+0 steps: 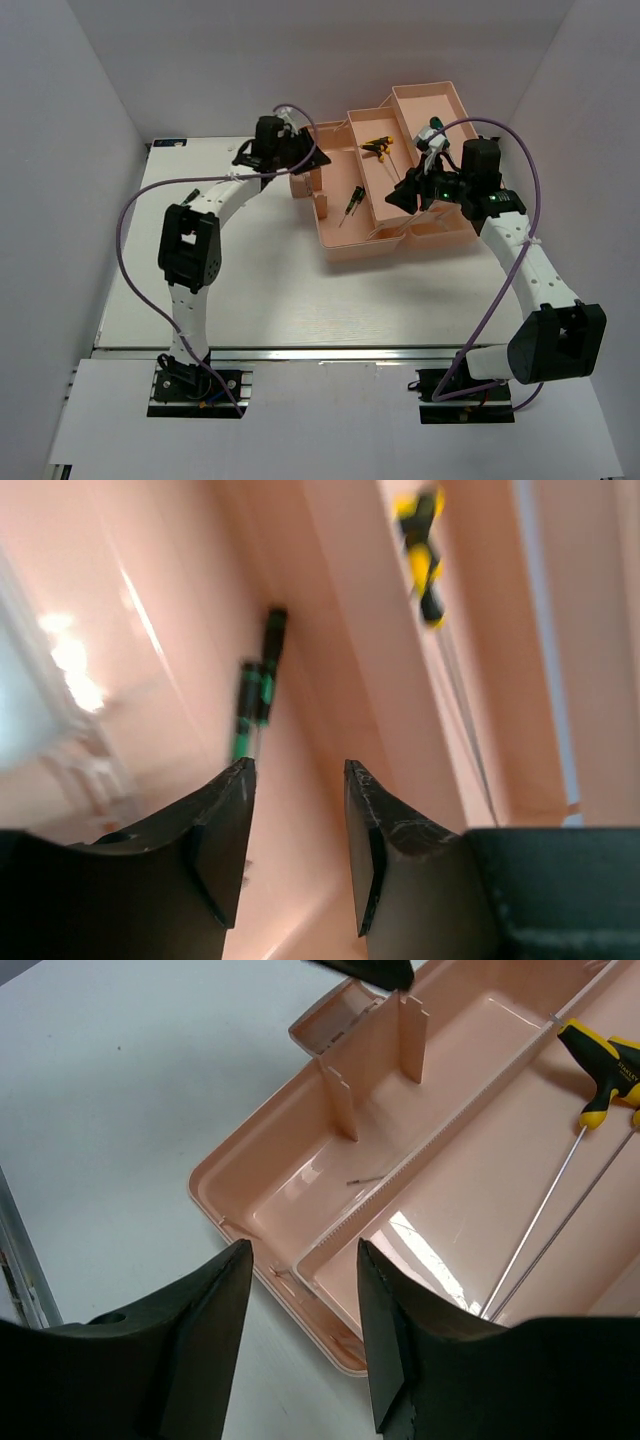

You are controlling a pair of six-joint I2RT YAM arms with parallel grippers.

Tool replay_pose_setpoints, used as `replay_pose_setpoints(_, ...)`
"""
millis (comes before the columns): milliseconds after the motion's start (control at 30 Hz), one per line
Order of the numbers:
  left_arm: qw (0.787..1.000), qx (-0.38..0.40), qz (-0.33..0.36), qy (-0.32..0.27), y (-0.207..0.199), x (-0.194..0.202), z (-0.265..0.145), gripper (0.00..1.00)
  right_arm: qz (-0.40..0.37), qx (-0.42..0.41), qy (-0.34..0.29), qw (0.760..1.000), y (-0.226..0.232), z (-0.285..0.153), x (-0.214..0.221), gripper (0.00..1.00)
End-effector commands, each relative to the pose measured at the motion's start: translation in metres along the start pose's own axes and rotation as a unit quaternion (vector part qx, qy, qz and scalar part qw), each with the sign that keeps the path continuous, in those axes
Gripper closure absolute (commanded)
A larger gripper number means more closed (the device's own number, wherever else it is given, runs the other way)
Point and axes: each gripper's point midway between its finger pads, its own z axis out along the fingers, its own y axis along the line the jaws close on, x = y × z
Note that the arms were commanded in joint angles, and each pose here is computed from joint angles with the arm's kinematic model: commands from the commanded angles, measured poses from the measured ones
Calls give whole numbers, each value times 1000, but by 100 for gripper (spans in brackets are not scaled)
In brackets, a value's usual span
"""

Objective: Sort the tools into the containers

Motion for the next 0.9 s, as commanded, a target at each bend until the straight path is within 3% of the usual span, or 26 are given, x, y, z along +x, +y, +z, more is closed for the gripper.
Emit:
replay_pose_setpoints(0, 995, -20, 33, -91, 11, -85, -59, 50, -32, -3, -20, 999, 3, -3, -12, 48)
replay_pose_setpoints(67, 992, -44, 44, -109, 32, -99, -84, 50, -34, -5, -20, 999, 3, -3, -11, 46)
replay_pose_setpoints(200, 980, -151, 28, -123, 125, -117, -137, 51, -39, -8, -19, 999, 3, -2, -6, 43)
replay_pose_setpoints(367, 952, -296, 52, -65, 223, -78, -176, 44, -68, -42, -21, 997, 12, 0, 0, 25)
replay_pose_setpoints(600, 908, -395, 142, -12, 271, -59, -199, 41, -84, -62, -7, 995, 14, 4, 13, 22)
replay_pose_setpoints(867, 842, -482, 241, -4, 295, -64, -238, 36, -65, -74, 3, 995, 13, 8, 14, 22)
